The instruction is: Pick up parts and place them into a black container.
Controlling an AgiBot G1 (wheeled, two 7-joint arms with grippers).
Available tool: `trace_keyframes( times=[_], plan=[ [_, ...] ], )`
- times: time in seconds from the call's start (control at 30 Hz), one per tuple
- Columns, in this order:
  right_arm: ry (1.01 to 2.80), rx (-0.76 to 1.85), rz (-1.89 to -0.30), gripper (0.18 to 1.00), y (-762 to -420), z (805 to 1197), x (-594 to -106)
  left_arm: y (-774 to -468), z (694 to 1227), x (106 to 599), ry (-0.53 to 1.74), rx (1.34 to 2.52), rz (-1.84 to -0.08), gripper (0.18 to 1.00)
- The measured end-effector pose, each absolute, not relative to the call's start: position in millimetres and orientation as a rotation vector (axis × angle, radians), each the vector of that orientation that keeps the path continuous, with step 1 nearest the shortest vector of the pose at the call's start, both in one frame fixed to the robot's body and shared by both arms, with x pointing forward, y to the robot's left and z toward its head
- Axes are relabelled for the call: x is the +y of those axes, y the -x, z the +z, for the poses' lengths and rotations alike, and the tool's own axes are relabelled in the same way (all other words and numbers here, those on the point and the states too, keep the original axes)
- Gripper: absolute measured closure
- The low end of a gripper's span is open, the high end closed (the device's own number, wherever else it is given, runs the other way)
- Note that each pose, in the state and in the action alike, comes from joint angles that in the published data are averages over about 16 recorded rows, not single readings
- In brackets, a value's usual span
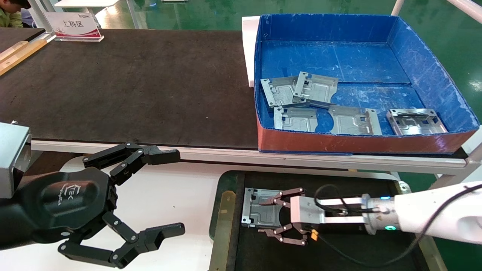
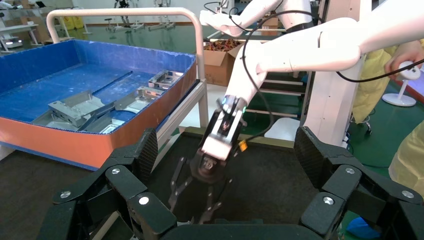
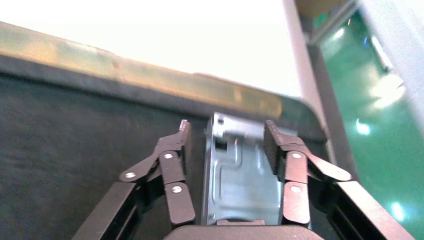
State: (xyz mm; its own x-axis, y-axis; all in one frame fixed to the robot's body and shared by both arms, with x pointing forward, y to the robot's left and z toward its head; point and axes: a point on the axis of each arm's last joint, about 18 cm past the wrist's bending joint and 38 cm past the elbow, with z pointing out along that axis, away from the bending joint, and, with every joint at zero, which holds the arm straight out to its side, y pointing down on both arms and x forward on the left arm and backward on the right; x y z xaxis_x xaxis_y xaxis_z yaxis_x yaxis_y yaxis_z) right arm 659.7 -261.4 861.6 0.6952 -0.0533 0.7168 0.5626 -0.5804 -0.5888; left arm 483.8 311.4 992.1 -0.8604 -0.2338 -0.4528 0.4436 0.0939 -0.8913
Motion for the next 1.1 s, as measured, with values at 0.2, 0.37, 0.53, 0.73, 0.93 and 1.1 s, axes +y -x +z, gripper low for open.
trace_keyframes(
  times=[0.2,0.37,0.53,0.73,0.93,1.1],
  plan=[
    [1.952,-0.458,-0.889,0.559,-636.9,889.3,-267.3,-483.8,992.1,311.4,-0.205,1.889,-1.818,0.184],
    [1.887,-0.497,-0.881,0.439,-615.0,913.5,-270.3,-483.8,992.1,311.4,-0.205,1.889,-1.818,0.184],
    [1.823,-0.512,-0.879,0.344,-592.9,939.6,-272.3,-483.8,992.1,311.4,-0.205,1.889,-1.818,0.184],
    [1.751,-0.498,-0.874,0.258,-569.9,968.7,-275.3,-483.8,992.1,311.4,-0.205,1.889,-1.818,0.184],
    [1.704,-0.479,-0.878,0.206,-557.1,987.0,-278.5,-483.9,992.1,311.4,-0.205,1.889,-1.818,0.184],
    [1.689,-0.471,-0.875,0.187,-553.5,991.5,-280.0,-483.9,992.1,311.4,-0.204,1.889,-1.818,0.184]
  ],
)
